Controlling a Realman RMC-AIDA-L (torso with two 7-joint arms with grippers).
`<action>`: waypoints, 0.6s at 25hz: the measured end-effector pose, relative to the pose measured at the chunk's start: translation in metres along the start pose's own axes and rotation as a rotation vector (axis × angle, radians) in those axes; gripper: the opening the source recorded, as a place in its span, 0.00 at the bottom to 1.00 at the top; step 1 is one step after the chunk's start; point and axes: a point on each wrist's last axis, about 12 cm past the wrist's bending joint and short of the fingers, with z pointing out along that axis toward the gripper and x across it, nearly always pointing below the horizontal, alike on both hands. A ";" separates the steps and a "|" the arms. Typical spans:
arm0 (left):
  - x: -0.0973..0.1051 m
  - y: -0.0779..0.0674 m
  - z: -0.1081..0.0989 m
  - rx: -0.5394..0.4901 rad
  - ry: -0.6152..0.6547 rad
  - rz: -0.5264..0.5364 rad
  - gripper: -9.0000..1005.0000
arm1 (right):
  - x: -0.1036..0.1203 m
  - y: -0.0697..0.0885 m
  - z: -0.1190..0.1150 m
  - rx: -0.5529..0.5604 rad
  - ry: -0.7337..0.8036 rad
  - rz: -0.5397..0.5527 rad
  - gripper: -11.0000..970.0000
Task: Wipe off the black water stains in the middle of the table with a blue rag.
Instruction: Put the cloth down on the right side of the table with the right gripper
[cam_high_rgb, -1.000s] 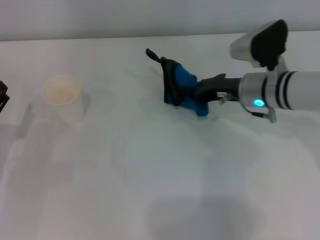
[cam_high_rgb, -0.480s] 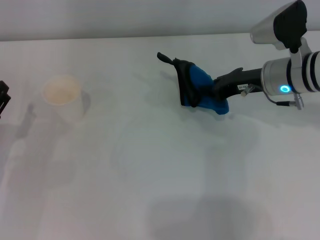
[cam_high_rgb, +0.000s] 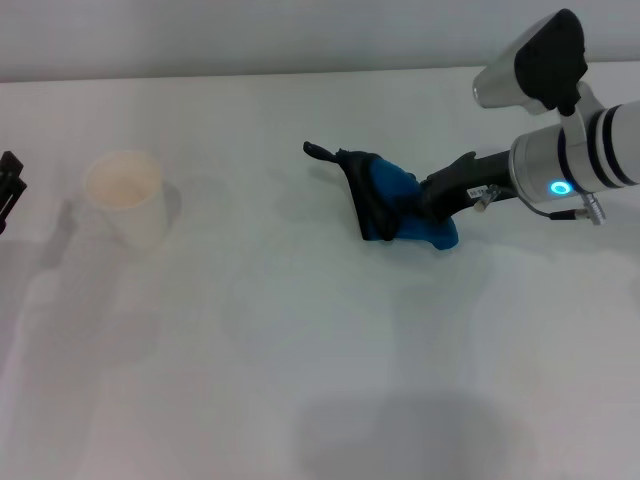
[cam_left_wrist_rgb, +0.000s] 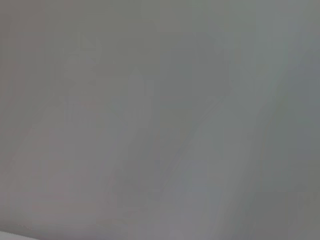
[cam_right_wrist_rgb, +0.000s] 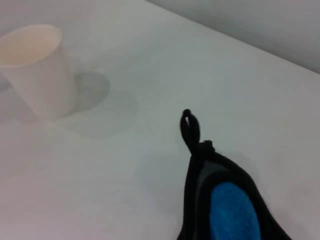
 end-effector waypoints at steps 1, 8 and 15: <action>0.000 0.000 0.000 0.000 0.000 0.000 0.87 | 0.000 0.000 0.001 0.005 0.003 0.000 0.17; 0.000 0.000 0.000 -0.003 -0.003 -0.002 0.87 | -0.002 -0.003 0.002 0.038 -0.019 0.020 0.22; 0.000 0.001 -0.002 -0.008 -0.004 -0.003 0.87 | -0.011 -0.005 -0.006 0.034 -0.075 0.039 0.49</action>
